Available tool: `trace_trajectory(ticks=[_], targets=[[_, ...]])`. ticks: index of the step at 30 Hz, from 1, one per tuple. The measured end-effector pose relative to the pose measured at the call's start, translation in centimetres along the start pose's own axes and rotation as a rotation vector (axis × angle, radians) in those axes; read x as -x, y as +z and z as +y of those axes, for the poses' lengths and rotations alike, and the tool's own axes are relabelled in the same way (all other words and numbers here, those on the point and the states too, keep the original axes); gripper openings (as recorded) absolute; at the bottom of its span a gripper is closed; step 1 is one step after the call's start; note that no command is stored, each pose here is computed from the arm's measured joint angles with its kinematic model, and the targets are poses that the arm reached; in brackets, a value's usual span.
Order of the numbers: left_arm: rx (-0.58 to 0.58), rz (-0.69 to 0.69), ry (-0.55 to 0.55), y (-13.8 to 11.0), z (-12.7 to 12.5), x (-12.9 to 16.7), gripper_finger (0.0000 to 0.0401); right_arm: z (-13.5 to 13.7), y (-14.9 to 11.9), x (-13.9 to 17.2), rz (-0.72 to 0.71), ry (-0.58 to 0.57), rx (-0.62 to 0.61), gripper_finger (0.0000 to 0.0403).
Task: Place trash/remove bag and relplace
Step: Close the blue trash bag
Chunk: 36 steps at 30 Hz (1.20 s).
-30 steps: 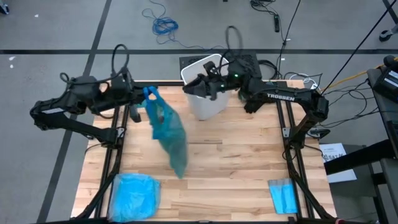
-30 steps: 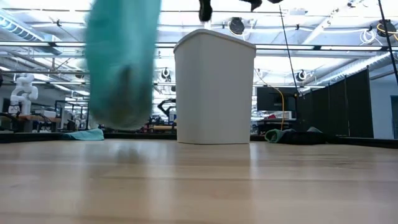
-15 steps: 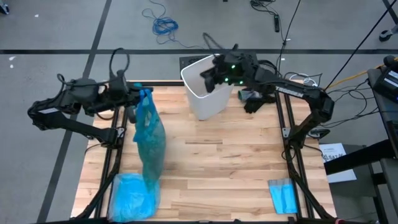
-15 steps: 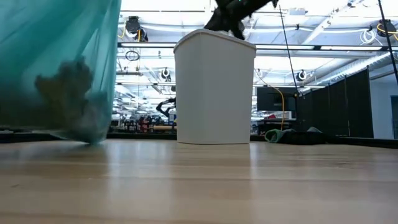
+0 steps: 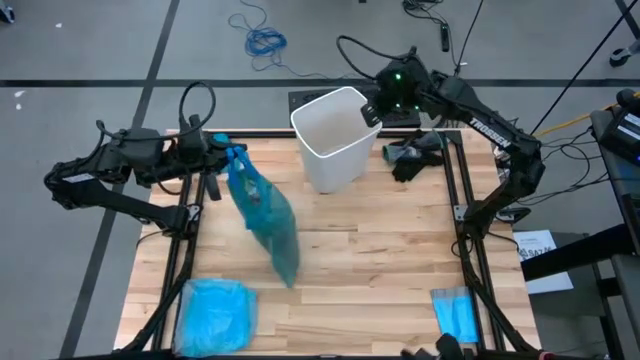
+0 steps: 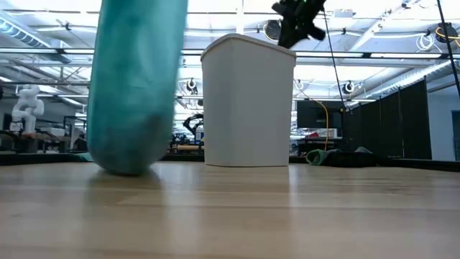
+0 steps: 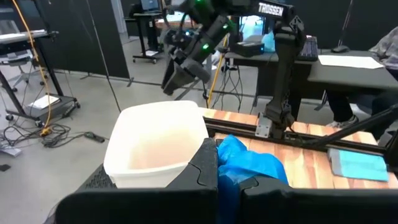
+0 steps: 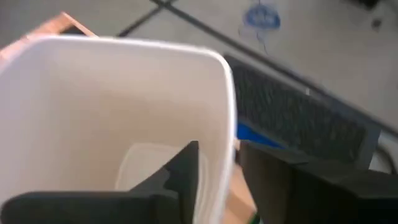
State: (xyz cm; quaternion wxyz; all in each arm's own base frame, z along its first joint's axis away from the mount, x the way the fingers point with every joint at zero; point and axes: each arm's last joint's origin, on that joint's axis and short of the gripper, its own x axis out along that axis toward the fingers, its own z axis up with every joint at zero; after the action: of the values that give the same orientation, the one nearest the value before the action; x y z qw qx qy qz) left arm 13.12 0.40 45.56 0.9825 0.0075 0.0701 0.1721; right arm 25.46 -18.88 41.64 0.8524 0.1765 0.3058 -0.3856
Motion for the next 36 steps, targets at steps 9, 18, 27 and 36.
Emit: trace_trajectory(ticks=[9, 18, 27, 36], targets=[[-0.008, 0.014, 0.000, -0.1, 0.0, 0.0, 0.0000, -2.7, -0.6, -2.8, 0.110, 0.076, -0.146, 0.0187], [-0.010, 0.021, -0.001, -0.2, 0.0, 0.0, 0.0000, -1.5, -1.9, -6.1, 0.265, 0.104, -0.145, 0.0127], [-0.028, 0.070, -0.011, -0.7, 0.0, 0.0, 0.0000, -1.1, -4.4, -3.3, 0.496, -0.008, -0.026, 0.0003], [-0.036, 0.077, -0.030, -0.8, 0.1, 0.3, 0.0000, -3.7, -5.3, 1.3, 0.512, -0.162, -0.035, 0.0001]])
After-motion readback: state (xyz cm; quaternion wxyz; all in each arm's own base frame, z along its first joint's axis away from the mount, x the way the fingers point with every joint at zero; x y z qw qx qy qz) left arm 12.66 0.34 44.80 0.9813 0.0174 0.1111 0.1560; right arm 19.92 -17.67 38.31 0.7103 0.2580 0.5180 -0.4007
